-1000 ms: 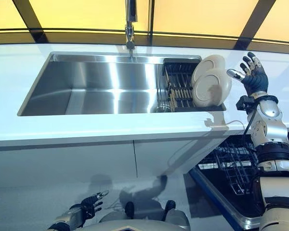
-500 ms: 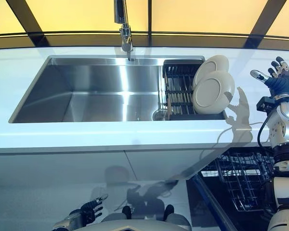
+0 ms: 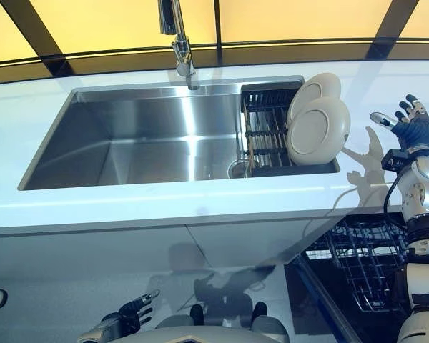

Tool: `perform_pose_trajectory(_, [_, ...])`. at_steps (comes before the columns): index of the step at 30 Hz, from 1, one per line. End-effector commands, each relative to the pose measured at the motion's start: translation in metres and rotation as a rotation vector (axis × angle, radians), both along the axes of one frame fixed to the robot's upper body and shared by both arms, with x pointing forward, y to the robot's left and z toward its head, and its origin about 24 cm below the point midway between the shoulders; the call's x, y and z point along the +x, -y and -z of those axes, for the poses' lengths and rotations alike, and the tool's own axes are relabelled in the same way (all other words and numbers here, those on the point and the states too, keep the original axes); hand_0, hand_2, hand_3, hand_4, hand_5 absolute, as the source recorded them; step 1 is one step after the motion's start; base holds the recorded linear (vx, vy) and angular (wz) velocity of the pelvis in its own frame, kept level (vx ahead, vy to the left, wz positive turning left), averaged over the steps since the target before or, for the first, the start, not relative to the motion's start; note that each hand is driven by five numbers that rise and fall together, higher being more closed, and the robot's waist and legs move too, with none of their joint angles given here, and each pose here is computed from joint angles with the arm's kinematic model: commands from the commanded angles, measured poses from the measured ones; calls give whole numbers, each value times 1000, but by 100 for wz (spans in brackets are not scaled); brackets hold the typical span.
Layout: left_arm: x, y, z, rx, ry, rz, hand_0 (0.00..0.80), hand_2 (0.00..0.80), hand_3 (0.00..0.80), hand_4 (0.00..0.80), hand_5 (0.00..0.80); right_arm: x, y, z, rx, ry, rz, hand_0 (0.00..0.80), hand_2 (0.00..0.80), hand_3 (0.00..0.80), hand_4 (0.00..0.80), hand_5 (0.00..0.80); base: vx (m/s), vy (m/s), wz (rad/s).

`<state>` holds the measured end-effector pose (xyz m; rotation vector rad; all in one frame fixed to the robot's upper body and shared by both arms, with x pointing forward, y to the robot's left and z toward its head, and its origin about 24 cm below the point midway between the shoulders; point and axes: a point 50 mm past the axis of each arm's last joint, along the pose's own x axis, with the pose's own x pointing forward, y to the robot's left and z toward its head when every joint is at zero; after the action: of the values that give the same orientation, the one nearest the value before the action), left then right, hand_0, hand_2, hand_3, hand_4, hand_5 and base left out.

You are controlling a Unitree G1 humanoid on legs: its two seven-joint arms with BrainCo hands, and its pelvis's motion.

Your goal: Take plates into dishwasher

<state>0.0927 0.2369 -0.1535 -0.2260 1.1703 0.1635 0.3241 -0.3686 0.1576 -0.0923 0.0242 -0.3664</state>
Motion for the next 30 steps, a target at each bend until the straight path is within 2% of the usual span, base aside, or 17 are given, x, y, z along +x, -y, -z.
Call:
perform_pose_trajectory(1, [2,-4,-1,23,2,78,0,0,0,0,0,5,-2,-7,-27,19,-12,0,0,0,0,0,33,48,-7])
perform_pose_trajectory(5, [-3,-11,-2,54,-20,115,0,0,0,0,0,9,-17,0,8,19,-69,0,0,0,0,0,18,1,-17])
perform_pose_trajectory(7, [0,-24,-6,71,6,12,0,0,0,0,0,22,-37,-2,2,37,-119,0,0,0,0,0,-89,-99,-62])
perform_pose_trajectory(10, [5,-29,-9,68,35,-27,0,0,0,0,0,24,-37,-4,2,58,-108,0,0,0,0,0,-41,-162,-74])
perform_pose_trajectory(13, [10,-23,-8,29,46,-142,0,0,0,0,0,26,-34,-6,-31,31,-116,0,0,0,0,0,25,-155,-8])
perform_pose_trajectory(21, [6,-4,-1,3,27,-9,0,0,0,0,0,20,-17,-4,-8,-42,-92,0,0,0,0,0,10,-73,10])
perform_pose_trajectory(30, [6,-6,-3,-1,44,-12,0,0,0,0,0,26,-20,-12,-21,-23,-109,0,0,0,0,0,12,-19,8])
